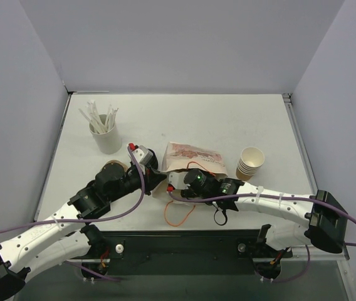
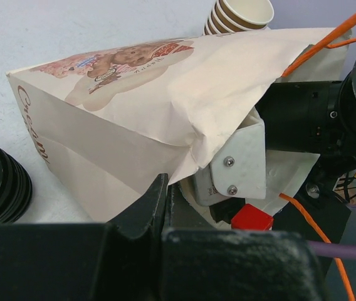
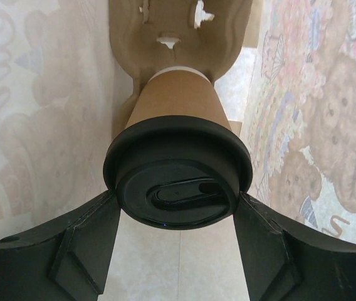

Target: Pack the takeout coffee

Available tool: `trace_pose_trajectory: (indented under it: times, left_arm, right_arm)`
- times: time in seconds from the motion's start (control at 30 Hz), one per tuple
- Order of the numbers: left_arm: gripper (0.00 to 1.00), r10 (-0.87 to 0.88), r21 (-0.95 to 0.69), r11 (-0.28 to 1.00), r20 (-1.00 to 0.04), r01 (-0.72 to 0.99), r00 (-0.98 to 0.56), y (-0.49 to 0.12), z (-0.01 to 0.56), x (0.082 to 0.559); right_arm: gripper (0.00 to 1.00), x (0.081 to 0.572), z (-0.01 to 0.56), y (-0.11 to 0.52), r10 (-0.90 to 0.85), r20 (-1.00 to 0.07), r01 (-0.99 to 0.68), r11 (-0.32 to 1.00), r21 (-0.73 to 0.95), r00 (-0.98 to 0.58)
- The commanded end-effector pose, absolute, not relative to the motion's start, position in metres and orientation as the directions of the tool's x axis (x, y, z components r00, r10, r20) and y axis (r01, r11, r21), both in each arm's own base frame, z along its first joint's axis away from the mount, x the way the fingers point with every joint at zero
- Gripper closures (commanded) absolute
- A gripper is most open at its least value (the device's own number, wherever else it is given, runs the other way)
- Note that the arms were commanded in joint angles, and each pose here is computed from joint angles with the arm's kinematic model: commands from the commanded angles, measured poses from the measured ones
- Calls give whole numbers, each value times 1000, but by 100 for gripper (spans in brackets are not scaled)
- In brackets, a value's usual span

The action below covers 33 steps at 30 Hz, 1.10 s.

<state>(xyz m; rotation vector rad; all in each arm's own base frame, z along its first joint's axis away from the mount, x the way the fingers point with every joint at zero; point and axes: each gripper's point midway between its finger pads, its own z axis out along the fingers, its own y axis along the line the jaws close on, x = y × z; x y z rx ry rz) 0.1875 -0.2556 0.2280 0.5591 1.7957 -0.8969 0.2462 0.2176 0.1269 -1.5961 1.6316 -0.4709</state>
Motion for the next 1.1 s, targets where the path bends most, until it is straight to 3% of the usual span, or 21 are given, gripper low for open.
trace_pose_trajectory:
  times: [0.0, 0.37, 0.63, 0.77, 1.07]
  left_arm:
    - [100, -81, -343, 586, -926, 734, -369, -260, 256, 185]
    - [100, -73, -353, 601, -918, 717, -391, -262, 254, 189]
    - [100, -77, -359, 607, -914, 709, -397, -263, 253, 191]
    - [100, -81, -364, 604, -913, 709, -400, -263, 253, 190]
    - [100, -88, -379, 606, -906, 699, -414, -264, 252, 191]
  right_arm:
    - [60, 255, 130, 198, -970, -238, -612, 163, -774, 44]
    - [60, 248, 164, 209, -927, -368, -622, 245, -744, 76]
    - [61, 231, 166, 195, -940, -336, -682, 207, -702, 60]
    - [61, 216, 172, 210, -920, -378, -756, 176, -631, 101]
    - [61, 208, 157, 231, -937, -322, -821, 75, -566, 137]
